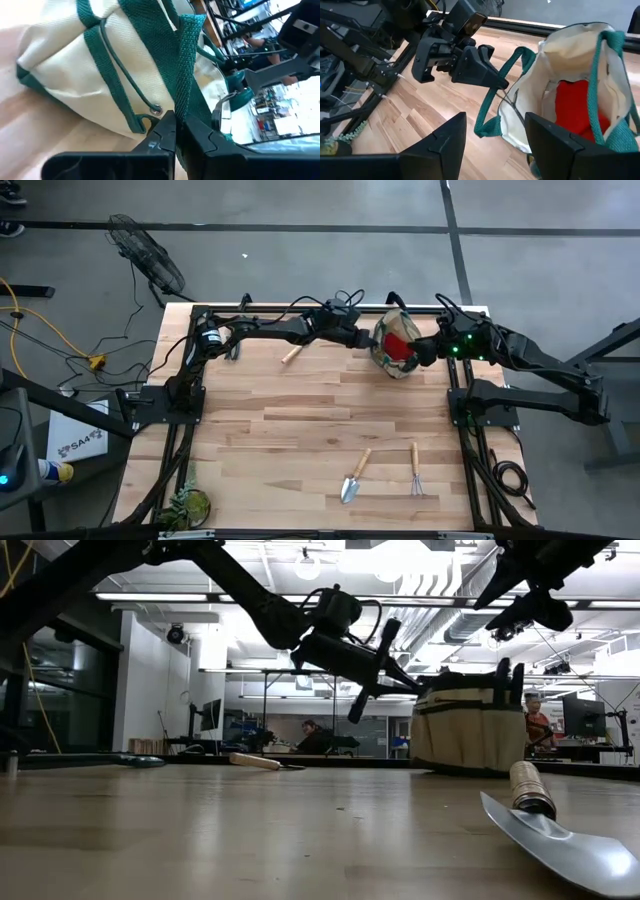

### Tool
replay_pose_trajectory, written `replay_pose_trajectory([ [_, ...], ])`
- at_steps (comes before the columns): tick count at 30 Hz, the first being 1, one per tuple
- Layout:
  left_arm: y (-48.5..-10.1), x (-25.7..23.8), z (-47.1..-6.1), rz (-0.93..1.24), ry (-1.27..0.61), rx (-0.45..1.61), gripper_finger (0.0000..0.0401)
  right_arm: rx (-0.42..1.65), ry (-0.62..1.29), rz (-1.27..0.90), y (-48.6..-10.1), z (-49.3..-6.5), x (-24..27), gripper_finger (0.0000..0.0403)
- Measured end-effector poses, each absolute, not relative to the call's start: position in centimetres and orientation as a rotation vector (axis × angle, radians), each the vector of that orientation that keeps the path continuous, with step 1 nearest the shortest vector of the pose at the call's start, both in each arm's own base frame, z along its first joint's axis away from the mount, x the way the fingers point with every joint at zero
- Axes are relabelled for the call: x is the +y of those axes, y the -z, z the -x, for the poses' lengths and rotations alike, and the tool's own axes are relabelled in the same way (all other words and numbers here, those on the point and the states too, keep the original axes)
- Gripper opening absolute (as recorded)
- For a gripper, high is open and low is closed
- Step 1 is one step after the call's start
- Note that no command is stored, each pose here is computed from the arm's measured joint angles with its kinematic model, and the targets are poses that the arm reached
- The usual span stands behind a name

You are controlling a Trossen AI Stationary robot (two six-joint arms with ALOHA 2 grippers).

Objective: Pick & Place Garden tools in Gardening bag
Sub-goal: Adjust the gardening bag

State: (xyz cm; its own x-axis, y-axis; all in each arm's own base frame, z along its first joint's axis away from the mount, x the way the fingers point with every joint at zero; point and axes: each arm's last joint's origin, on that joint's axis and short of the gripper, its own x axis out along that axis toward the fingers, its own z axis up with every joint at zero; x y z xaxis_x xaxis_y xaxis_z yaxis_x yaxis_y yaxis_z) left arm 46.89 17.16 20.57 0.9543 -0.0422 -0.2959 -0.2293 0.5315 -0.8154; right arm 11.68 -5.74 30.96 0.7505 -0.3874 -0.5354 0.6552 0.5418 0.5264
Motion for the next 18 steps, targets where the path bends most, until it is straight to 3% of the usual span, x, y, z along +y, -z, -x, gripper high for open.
replay_pose_trajectory([
  [11, -19.9, 16.6, -46.4, 1.051, -0.059, 0.443, 0.0002, 0.45, 0.694, -0.859, -30.2, -11.2, -5.5, 0.0193],
  [18, -21.5, 16.0, -44.9, 0.96, -0.096, 0.551, 0.0001, 0.465, 0.703, -0.862, -30.1, -11.1, -5.5, 0.0193],
])
